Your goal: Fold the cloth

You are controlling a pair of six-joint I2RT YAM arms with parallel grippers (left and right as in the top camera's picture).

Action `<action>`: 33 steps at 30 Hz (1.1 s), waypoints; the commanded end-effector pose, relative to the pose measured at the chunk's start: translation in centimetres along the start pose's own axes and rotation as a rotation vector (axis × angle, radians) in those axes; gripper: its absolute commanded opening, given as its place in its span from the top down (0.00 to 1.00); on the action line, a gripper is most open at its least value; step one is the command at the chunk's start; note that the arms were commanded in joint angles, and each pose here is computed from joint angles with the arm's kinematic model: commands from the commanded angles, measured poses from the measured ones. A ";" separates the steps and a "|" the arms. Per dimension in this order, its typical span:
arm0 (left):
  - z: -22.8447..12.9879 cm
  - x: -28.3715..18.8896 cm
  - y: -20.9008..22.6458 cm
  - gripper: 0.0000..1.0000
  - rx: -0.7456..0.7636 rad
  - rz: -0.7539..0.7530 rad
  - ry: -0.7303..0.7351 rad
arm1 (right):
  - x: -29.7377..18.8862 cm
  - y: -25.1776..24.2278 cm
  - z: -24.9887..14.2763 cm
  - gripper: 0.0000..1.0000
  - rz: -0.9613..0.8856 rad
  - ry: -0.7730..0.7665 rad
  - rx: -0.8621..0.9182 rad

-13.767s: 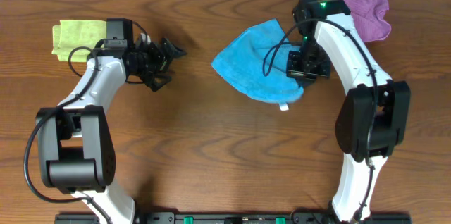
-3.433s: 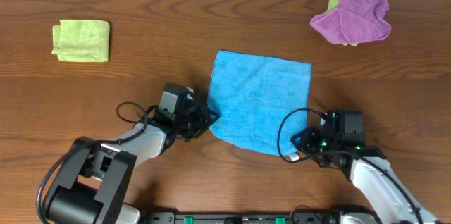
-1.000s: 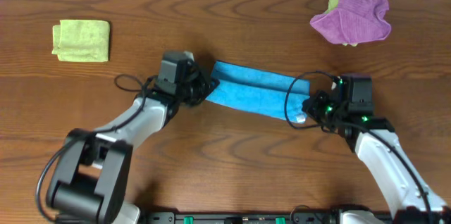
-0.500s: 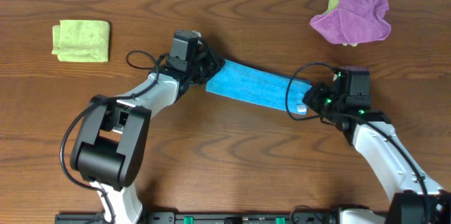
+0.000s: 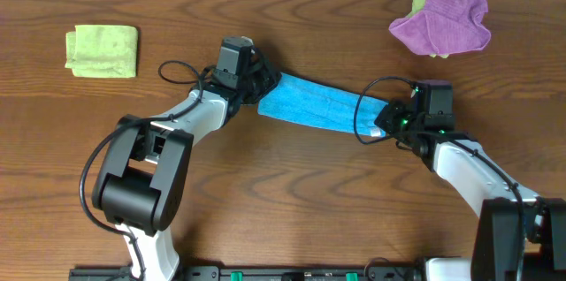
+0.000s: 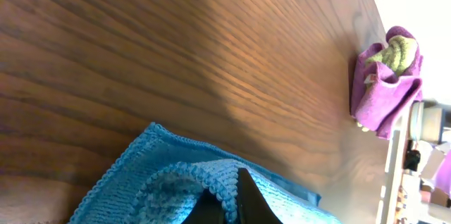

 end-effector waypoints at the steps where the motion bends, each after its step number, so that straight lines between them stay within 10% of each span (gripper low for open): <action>1: 1.4 0.0 0.0 0.94 0.036 0.030 -0.096 | 0.0 -0.6 0.7 0.99 -0.079 -0.044 -0.027; 8: 1.5 0.5 0.6 0.94 0.052 0.056 -0.106 | 0.0 -0.6 0.7 0.98 -0.083 -0.045 -0.027; 11: 1.5 0.8 1.1 0.85 0.048 0.071 -0.107 | 0.0 -0.6 0.7 0.83 -0.082 -0.046 -0.028; 15: 1.8 0.8 1.1 0.52 0.073 0.080 -0.139 | 0.0 -0.6 0.7 0.54 -0.081 -0.045 -0.028; 18: 2.1 0.7 1.1 0.02 0.071 0.075 -0.147 | 0.0 -0.5 0.7 0.39 -0.074 -0.043 -0.027; 33: 2.0 -4.8 -3.6 0.07 0.101 -0.067 -0.084 | -4.9 0.5 0.0 0.15 -0.046 -0.024 0.077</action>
Point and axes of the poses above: each gripper's point midway between its finger pads, its own x axis out along the fingers, its own y axis along the line the jaws close on, z = x × y, the point moved 9 cm from there along -x, back along the fingers, and after that the axes turned 8 degrees about -x, right-handed, at the moved point
